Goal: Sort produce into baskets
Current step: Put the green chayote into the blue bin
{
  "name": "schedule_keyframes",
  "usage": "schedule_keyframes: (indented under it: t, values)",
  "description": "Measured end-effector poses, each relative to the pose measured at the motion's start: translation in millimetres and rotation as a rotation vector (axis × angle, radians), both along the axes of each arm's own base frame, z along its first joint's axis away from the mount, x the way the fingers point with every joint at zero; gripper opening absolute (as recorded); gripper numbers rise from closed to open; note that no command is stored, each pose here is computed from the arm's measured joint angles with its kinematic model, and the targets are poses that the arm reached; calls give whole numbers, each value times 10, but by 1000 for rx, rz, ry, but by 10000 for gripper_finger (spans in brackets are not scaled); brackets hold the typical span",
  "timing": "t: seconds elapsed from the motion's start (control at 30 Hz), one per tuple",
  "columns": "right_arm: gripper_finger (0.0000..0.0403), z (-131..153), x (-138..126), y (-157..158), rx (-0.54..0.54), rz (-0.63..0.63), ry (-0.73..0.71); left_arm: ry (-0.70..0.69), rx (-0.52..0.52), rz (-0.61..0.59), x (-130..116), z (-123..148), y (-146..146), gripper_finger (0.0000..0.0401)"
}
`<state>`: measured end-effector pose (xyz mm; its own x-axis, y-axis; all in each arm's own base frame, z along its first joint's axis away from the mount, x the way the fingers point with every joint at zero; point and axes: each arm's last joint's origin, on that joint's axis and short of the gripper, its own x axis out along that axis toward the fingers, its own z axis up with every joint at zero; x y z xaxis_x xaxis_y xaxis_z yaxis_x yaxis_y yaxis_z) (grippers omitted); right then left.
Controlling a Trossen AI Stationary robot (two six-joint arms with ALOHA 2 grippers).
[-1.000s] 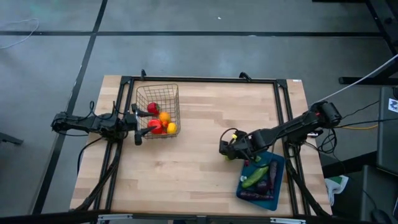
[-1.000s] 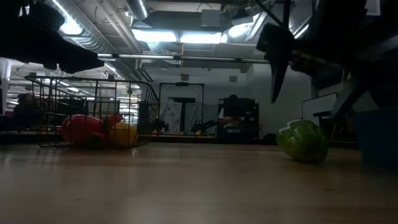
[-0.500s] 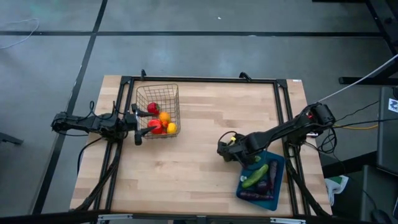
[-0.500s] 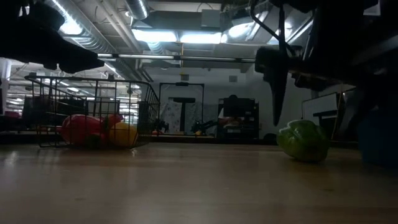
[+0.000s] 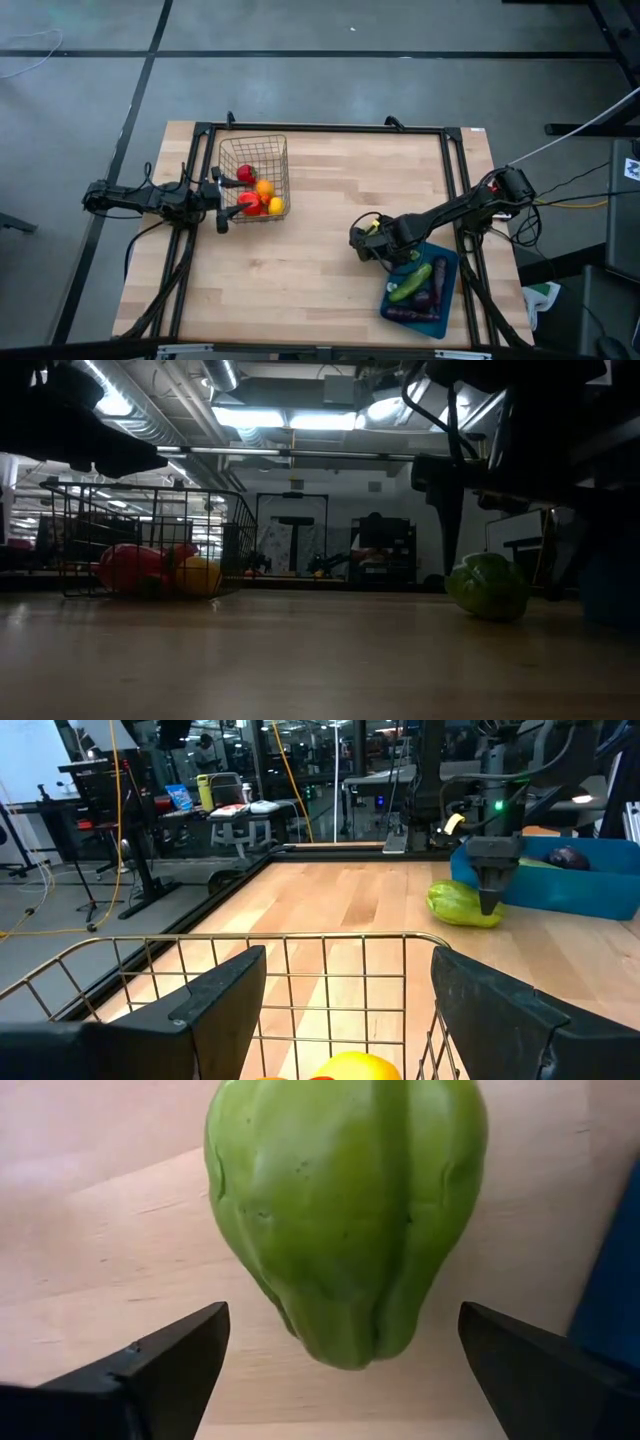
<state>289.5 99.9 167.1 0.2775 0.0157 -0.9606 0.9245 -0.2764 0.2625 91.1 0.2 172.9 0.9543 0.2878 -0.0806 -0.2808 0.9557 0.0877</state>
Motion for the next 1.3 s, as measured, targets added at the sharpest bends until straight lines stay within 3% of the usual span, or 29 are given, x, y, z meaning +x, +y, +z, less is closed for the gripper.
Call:
schedule_keyframes:
  t: [0.63, 1.3]
  values:
    - [390, -4, -7, -50, -46, -86, 2, 0, 0, 0, 0, 0, 0, 281]
    - [389, -76, 36, -67, 12, -201, 30, -1, 0, 0, 0, 0, 0, 281]
